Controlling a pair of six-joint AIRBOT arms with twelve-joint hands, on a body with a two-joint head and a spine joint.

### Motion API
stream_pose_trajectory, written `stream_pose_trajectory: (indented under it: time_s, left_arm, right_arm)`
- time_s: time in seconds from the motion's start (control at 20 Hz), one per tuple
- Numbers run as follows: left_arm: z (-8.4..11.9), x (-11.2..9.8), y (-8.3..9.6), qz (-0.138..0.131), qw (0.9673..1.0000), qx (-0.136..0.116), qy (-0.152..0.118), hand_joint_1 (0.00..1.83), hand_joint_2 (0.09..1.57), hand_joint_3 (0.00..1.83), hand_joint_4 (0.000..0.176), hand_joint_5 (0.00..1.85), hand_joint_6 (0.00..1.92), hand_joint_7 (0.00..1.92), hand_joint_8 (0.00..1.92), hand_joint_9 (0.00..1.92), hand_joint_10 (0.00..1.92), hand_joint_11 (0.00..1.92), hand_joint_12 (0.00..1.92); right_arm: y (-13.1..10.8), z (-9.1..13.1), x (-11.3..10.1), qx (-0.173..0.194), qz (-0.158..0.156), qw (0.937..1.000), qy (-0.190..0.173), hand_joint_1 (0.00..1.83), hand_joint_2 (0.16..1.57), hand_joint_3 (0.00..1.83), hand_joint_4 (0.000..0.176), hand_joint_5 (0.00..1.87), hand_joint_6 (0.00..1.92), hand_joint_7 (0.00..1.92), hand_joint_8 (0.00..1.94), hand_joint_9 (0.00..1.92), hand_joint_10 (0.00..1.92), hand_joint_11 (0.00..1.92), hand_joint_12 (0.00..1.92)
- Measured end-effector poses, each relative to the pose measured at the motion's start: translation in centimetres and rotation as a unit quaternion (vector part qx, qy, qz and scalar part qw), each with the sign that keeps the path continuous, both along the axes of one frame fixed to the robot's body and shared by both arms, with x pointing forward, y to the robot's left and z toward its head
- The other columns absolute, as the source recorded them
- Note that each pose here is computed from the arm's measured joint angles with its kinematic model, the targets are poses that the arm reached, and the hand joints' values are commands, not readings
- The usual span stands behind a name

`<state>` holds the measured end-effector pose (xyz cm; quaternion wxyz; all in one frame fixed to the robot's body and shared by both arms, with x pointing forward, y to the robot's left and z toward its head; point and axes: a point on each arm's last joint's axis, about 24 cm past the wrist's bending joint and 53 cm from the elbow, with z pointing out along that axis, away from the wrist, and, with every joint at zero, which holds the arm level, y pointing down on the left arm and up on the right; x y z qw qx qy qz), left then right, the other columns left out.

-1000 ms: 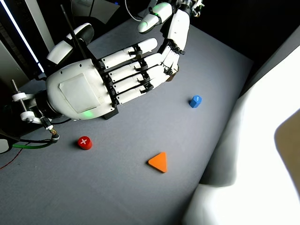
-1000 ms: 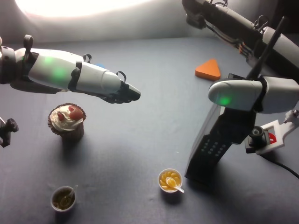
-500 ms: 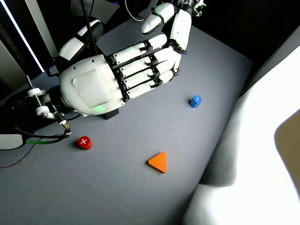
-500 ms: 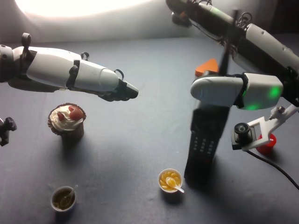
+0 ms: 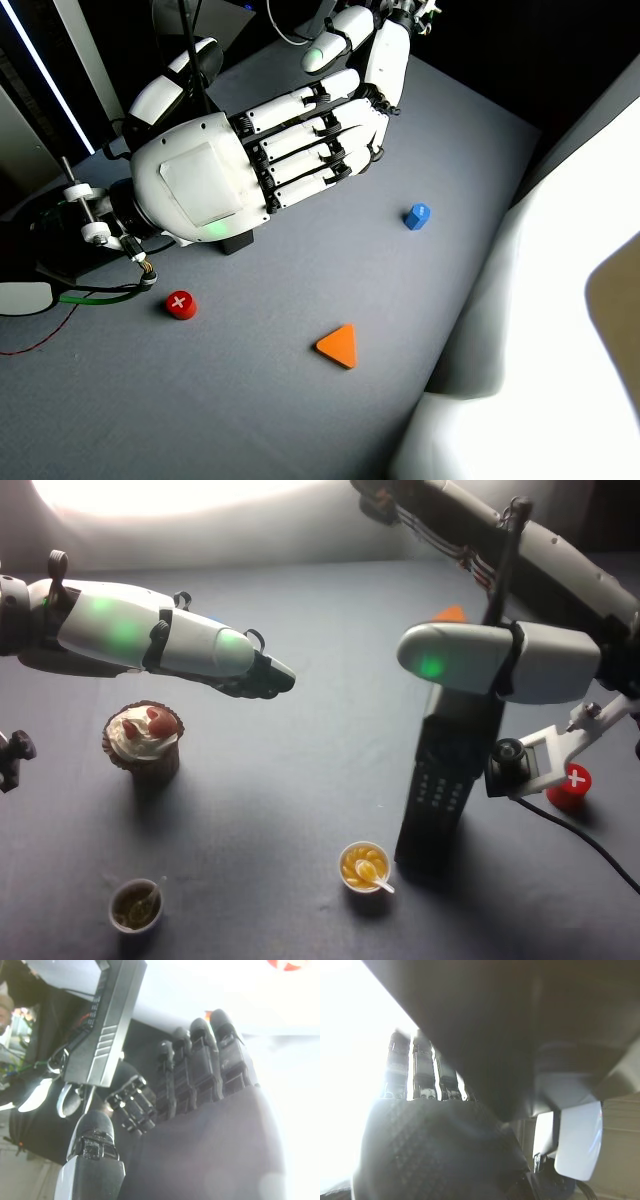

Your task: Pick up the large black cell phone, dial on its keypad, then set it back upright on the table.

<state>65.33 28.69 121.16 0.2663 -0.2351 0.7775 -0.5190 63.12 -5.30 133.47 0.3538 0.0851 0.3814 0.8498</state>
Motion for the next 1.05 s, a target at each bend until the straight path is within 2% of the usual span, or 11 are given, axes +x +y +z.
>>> stream_pose_trajectory:
  time_s: [0.2,0.25,0.3,0.4,0.5,0.6,0.75,0.85,0.9,0.95,1.05]
  left_arm:
    - [-0.1,0.0,0.0,-0.001,1.0,0.003,0.0,0.0,1.16,0.0,0.023,0.33,0.01,0.29,0.0,0.25,0.0,0.0,0.48]
    - [-0.1,0.0,0.0,-0.001,1.0,0.002,0.0,0.0,1.17,0.0,0.02,0.32,0.0,0.36,0.0,0.28,0.0,0.0,0.58]
    - [-0.1,-0.1,0.0,-0.002,1.0,0.003,0.0,0.0,1.17,0.0,0.02,0.32,0.0,0.36,0.0,0.28,0.0,0.0,0.58]
    - [-0.1,-0.1,0.0,-0.001,1.0,0.003,0.0,0.0,1.18,0.0,0.011,0.31,0.0,0.35,0.0,0.25,0.0,0.0,0.54]
    - [-0.1,-0.1,0.0,-0.002,1.0,0.003,0.001,0.0,1.18,0.0,0.011,0.32,0.0,0.36,0.0,0.25,0.0,0.0,0.54]
    - [-0.1,-0.1,0.0,-0.002,1.0,0.003,0.001,0.0,1.18,0.0,0.022,0.31,0.0,0.33,0.0,0.26,0.0,0.0,0.54]
    - [-0.1,-0.1,-0.1,-0.002,1.0,0.003,0.0,0.0,1.18,0.0,0.02,0.3,0.0,0.31,0.0,0.26,0.0,0.0,0.53]
    - [0.0,-0.1,-0.1,-0.002,1.0,0.001,0.0,0.0,1.18,0.0,0.016,0.29,0.0,0.28,0.0,0.22,0.0,0.0,0.44]
    - [0.0,-0.2,-0.2,-0.003,1.0,0.0,0.0,0.0,1.18,0.0,0.023,0.27,0.0,0.31,0.01,0.23,0.0,0.0,0.5]
    - [0.0,-0.2,-0.2,-0.004,1.0,0.001,0.0,0.0,1.17,0.0,0.029,0.28,0.01,0.32,0.01,0.23,0.0,0.0,0.53]
    - [0.0,-0.3,-0.1,-0.001,1.0,0.003,0.0,0.0,1.17,0.0,0.032,0.27,0.0,0.33,0.01,0.24,0.0,0.0,0.56]
  right_arm:
    - [-1.2,0.8,-0.8,0.001,-0.004,1.0,-0.004,0.52,0.98,0.0,0.003,0.04,0.0,0.07,0.0,0.03,0.0,0.0,0.33]
    - [-1.5,1.0,-1.0,0.001,-0.005,1.0,-0.004,0.5,0.99,0.0,0.0,0.05,0.0,0.08,0.0,0.05,0.01,0.0,0.39]
    - [-1.7,1.2,-1.5,0.001,-0.003,1.0,-0.003,0.5,0.99,0.0,0.0,0.05,0.0,0.08,0.0,0.05,0.01,0.0,0.39]
    - [-2.1,1.6,-2.2,0.0,-0.001,1.0,-0.004,0.43,1.02,0.01,0.01,0.07,0.0,0.09,0.0,0.09,0.01,0.0,0.52]
    - [-2.9,2.1,-2.9,-0.001,-0.002,1.0,-0.004,0.43,1.01,0.0,0.02,0.08,0.0,0.1,0.01,0.1,0.01,0.0,0.55]
    - [-3.8,2.6,-3.6,-0.003,-0.007,1.0,-0.006,0.48,1.01,0.0,0.016,0.07,0.0,0.11,0.0,0.1,0.0,0.0,0.51]
    - [-5.4,3.2,-4.5,-0.009,-0.017,0.9998,-0.007,0.48,1.03,0.0,0.008,0.09,0.0,0.1,0.0,0.09,0.0,0.0,0.45]
    - [-6.3,3.8,-5.2,-0.011,-0.022,0.9997,-0.009,0.52,1.0,0.0,0.006,0.12,0.01,0.13,0.0,0.1,0.0,0.0,0.54]
    - [-6.8,4.1,-5.7,-0.012,-0.025,0.9995,-0.012,0.47,1.01,0.0,0.0,0.12,0.01,0.12,0.01,0.09,0.0,0.0,0.49]
    - [-7.2,4.3,-6.0,-0.014,-0.028,0.9994,-0.013,0.48,1.01,0.0,0.005,0.1,0.0,0.11,0.0,0.09,0.0,0.0,0.49]
    - [-8.0,4.6,-6.3,-0.013,-0.033,0.9993,-0.009,0.5,1.01,0.0,0.004,0.11,0.0,0.11,0.0,0.08,0.0,0.0,0.48]
